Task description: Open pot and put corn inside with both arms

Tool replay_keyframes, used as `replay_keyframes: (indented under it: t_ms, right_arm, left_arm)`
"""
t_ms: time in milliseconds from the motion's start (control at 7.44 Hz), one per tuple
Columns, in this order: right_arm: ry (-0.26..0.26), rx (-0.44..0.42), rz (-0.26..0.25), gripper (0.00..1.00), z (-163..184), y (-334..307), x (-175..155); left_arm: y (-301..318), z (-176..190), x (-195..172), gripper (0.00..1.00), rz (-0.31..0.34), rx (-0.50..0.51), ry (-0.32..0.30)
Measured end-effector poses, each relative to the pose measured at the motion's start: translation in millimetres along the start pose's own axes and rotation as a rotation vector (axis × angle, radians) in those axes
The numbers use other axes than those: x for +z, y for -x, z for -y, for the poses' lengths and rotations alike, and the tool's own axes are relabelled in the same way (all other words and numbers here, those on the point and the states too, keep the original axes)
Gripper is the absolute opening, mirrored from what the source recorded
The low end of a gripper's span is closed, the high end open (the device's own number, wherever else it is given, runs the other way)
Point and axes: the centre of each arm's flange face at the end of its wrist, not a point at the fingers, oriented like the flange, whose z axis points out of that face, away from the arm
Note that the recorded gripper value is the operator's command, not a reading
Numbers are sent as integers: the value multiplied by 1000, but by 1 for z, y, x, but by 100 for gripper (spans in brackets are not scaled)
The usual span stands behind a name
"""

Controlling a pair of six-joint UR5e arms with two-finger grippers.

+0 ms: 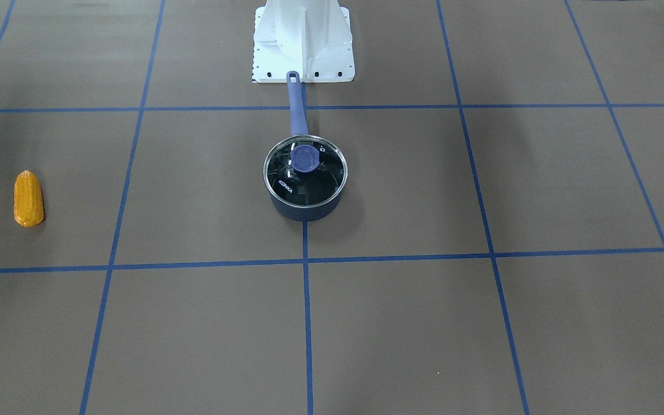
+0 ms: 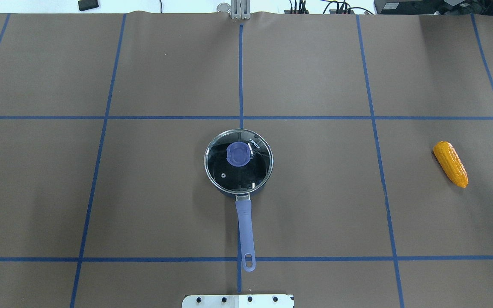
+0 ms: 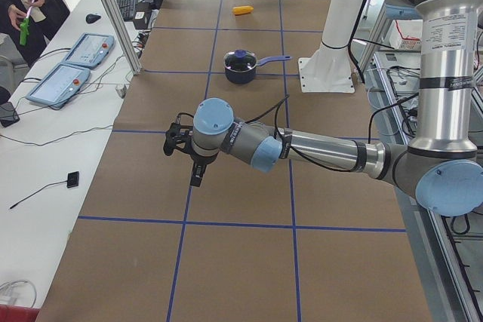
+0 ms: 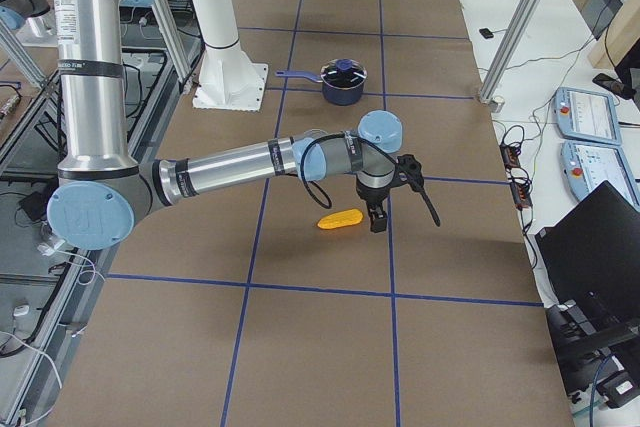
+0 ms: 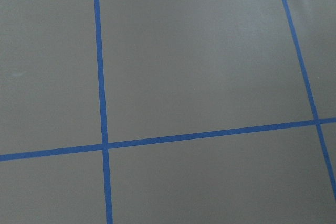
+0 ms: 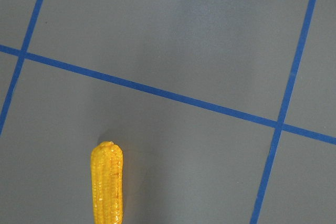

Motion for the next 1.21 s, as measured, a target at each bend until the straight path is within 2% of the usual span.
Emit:
replay_keyframes:
  t_ms: [1209]
  right_arm:
    - [4,2,-5,100,5,-2,3]
  left_arm:
    - [-5,4,-2,98,-4,-22,-8]
